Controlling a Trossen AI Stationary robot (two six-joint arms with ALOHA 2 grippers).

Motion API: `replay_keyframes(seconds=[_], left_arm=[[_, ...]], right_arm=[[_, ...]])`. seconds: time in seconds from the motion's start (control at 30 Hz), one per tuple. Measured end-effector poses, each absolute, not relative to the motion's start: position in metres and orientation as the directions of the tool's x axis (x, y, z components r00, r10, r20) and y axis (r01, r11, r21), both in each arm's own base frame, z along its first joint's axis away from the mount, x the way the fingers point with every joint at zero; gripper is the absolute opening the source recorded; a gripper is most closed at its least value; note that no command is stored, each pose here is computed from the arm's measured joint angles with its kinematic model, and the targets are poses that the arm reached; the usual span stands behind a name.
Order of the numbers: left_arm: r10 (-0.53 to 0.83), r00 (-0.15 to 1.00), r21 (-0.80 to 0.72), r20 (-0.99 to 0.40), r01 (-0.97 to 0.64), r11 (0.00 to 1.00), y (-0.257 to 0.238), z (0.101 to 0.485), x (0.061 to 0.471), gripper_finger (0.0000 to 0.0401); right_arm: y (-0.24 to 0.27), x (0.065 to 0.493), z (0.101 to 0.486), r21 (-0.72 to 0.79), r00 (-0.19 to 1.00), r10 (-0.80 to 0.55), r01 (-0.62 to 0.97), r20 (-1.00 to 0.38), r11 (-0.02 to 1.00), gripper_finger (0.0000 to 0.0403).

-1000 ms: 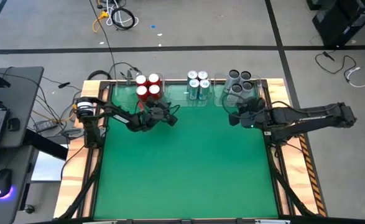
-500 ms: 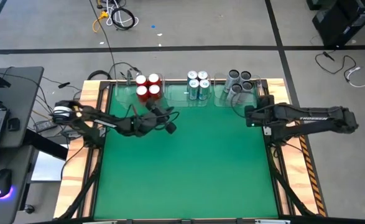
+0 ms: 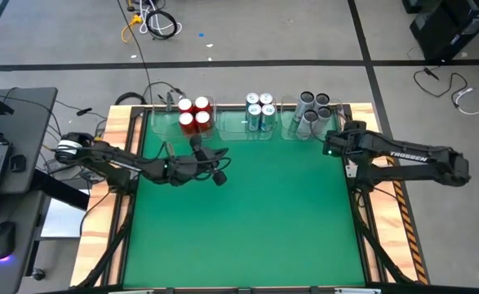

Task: Sort soda cans
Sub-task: Adjust the transparent bins on the table

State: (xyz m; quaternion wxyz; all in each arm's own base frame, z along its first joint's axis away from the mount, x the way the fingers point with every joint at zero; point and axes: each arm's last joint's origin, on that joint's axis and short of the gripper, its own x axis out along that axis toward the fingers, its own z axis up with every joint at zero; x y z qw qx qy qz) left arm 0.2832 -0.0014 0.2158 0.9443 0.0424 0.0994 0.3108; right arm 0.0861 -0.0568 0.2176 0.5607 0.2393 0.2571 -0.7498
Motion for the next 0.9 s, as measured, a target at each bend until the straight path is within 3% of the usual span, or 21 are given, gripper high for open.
replay_keyframes(seconds=[0.33, 0.9], left_arm=[[0.577, 0.802, 0.155, -0.155, -0.558, 0.816, -0.008, 0.219, 0.281, 0.0001], [0.584, 0.797, 0.179, -0.154, -0.559, 0.81, -0.011, 0.219, 0.281, 0.0001]], right_arm=[[-0.081, 0.088, 0.206, -0.124, -0.272, -0.708, 0.959, -0.652, -0.254, 0.0], [-0.105, 0.088, 0.168, -0.044, -0.179, -0.738, 0.979, -0.65, -0.199, 0.0]])
